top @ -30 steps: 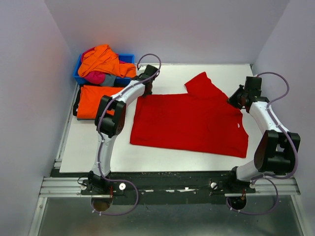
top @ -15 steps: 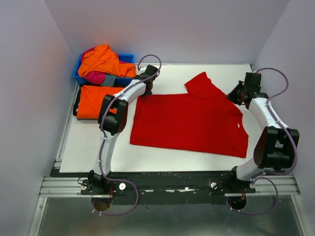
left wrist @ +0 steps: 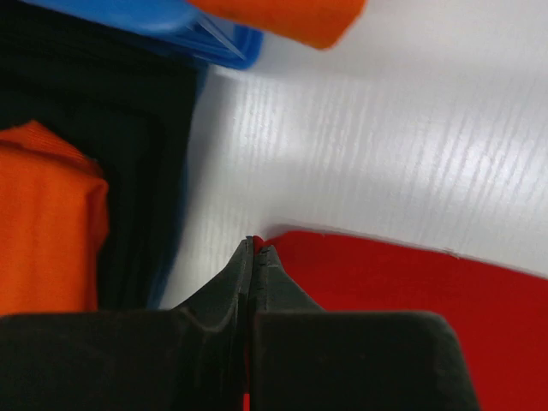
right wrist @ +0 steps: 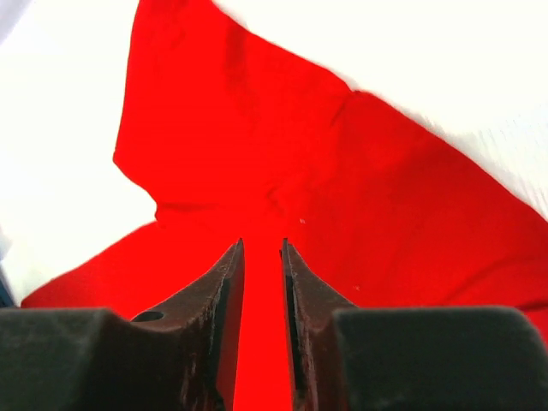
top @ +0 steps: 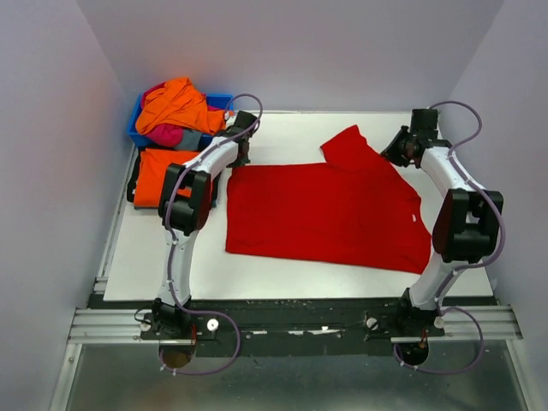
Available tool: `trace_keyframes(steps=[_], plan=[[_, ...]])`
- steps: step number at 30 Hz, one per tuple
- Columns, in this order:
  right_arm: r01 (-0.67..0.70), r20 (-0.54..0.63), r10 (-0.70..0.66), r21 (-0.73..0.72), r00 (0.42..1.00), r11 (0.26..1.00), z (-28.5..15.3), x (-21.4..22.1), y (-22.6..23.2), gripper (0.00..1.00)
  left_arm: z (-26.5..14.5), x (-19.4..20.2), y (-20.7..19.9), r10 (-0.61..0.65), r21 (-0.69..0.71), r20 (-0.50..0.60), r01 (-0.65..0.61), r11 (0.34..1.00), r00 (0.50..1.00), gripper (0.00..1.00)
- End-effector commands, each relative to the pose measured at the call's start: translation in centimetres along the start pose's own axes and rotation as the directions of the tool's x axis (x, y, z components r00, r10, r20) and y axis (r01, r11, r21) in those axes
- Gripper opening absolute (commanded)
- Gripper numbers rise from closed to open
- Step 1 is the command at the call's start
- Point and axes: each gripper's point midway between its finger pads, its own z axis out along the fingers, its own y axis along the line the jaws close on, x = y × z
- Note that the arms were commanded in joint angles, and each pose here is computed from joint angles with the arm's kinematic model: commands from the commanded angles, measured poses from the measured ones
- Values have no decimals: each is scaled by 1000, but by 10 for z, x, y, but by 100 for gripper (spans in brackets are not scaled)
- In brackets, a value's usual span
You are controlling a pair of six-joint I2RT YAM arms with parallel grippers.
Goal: Fold and stack the t-shirts
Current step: Grap the side of the flattened tshirt furthest away from the robot with both arms
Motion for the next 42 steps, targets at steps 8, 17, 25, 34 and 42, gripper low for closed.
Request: trace_keyframes(steps=[8, 17, 25, 34, 42], plan=[[51, -57, -46, 89, 997, 995, 77, -17, 17, 45, -9, -25, 21, -19, 61, 19, 18, 998, 1000, 12], [115, 3, -115, 2, 993, 993, 129, -51, 56, 50, -8, -27, 17, -17, 91, 24, 15, 996, 1000, 16], [41, 43, -39, -47, 998, 998, 162, -63, 70, 63, -5, -24, 14, -13, 108, 14, 12, 994, 1000, 12], [-101, -47, 98, -54, 994, 993, 189, -32, 77, 58, -6, -24, 14, -13, 115, 13, 12, 993, 1000, 10], [-121, -146, 107, -87, 984, 989, 186, -3, 78, 39, -6, -25, 15, -22, 127, 10, 20, 992, 1000, 9]])
